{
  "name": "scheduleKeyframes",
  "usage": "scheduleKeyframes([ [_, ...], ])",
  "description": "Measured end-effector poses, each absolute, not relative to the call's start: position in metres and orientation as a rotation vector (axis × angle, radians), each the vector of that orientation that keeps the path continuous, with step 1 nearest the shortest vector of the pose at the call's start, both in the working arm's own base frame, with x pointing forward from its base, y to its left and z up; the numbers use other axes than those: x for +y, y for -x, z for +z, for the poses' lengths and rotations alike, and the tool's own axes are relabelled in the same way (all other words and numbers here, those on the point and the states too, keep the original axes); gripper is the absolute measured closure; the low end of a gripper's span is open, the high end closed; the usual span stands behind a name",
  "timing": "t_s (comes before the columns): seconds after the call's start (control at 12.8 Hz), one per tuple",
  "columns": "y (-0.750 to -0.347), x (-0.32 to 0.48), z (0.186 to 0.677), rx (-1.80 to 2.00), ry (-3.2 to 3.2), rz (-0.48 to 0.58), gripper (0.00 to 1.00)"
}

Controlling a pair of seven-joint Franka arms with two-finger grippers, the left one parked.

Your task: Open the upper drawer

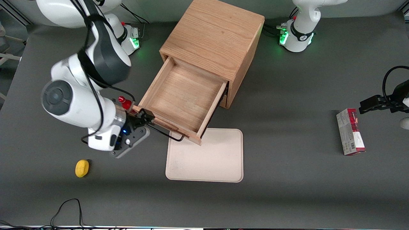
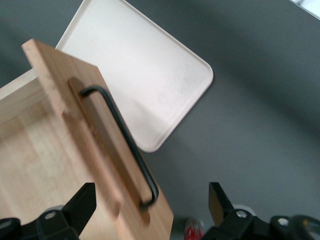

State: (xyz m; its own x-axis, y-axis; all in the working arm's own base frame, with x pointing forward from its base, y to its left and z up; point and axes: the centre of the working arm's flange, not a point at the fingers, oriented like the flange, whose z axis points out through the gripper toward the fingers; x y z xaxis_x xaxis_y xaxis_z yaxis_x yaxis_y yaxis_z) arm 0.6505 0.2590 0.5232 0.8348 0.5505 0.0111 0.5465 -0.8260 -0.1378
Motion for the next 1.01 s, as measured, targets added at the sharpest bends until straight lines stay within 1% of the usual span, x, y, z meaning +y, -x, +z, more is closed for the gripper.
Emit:
scheduleKeyframes([
  [0.23,-0.635,0.221,0.571,-0.810,2.983,0.054,0.00],
  [0.47,-0.628,0.166,0.603,-0.610,3.067,0.073,0.00],
  [0.54,-0.625,0.148,0.610,-0.556,3.085,0.090,0.00],
  [0.7,-0.622,0.113,0.621,-0.464,3.111,0.089,0.00],
  [1.01,-0.615,0.040,0.624,-0.281,3.121,0.104,0.00],
])
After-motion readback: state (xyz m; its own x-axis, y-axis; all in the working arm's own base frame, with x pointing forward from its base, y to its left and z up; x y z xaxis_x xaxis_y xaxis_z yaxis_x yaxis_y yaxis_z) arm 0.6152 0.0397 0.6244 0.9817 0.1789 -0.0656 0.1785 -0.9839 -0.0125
